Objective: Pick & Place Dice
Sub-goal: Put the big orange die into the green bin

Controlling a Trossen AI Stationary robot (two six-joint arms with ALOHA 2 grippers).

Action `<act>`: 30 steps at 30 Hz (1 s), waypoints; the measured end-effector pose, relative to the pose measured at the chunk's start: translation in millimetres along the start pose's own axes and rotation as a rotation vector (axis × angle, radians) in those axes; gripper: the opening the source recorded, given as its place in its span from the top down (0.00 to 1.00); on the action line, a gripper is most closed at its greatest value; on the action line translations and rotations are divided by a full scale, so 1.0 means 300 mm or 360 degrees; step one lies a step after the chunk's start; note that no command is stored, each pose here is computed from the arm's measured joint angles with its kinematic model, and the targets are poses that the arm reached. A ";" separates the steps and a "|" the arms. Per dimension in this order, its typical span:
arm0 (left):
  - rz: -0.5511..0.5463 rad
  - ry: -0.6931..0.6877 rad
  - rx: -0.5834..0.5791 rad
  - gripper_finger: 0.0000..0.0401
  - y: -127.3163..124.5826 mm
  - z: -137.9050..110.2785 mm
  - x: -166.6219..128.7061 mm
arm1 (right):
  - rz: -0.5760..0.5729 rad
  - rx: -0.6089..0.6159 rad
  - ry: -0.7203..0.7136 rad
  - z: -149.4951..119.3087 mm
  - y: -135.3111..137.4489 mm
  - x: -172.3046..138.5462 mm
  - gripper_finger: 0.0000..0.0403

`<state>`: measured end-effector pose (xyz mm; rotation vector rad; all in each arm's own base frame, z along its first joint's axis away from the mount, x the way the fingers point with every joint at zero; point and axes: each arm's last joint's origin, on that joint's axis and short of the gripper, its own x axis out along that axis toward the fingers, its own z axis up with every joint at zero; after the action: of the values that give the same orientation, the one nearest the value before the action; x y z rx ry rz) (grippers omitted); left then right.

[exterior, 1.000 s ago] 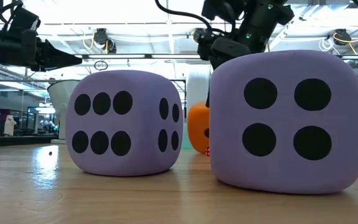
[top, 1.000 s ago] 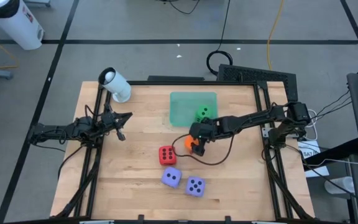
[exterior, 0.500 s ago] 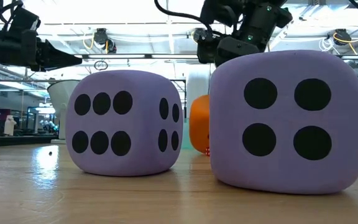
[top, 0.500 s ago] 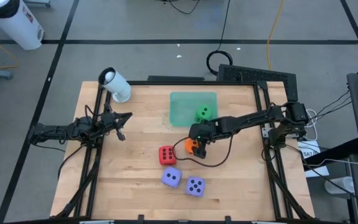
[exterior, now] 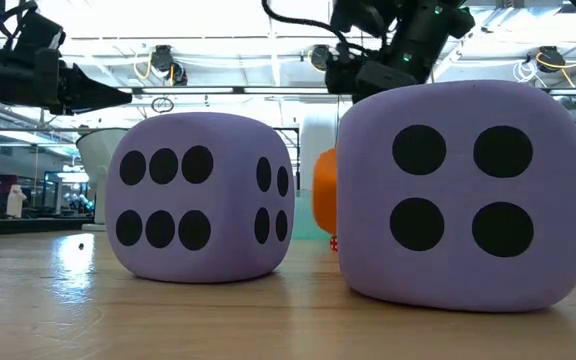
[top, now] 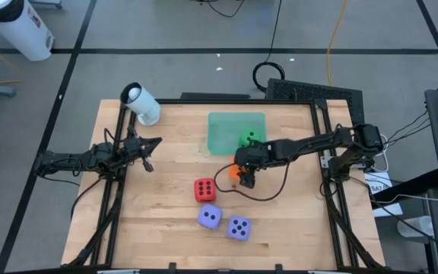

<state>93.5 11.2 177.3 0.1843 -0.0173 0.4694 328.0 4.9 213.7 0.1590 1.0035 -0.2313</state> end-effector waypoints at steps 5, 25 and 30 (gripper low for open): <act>0.0005 0.0001 0.0000 0.92 0.000 0.000 0.000 | 0.0018 0.0005 -0.0047 0.009 0.003 -0.014 0.27; 0.0011 0.0001 -0.0003 0.92 0.001 0.000 0.000 | -0.0366 0.0089 -0.0629 0.257 -0.227 -0.277 0.27; 0.0012 0.0000 0.0012 0.92 0.001 0.001 0.000 | -0.0368 0.0134 -0.0553 0.259 -0.339 -0.240 0.27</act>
<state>93.4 11.4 177.6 0.1919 -0.0163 0.4769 327.1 -103.2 313.2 0.0747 0.6652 -0.4956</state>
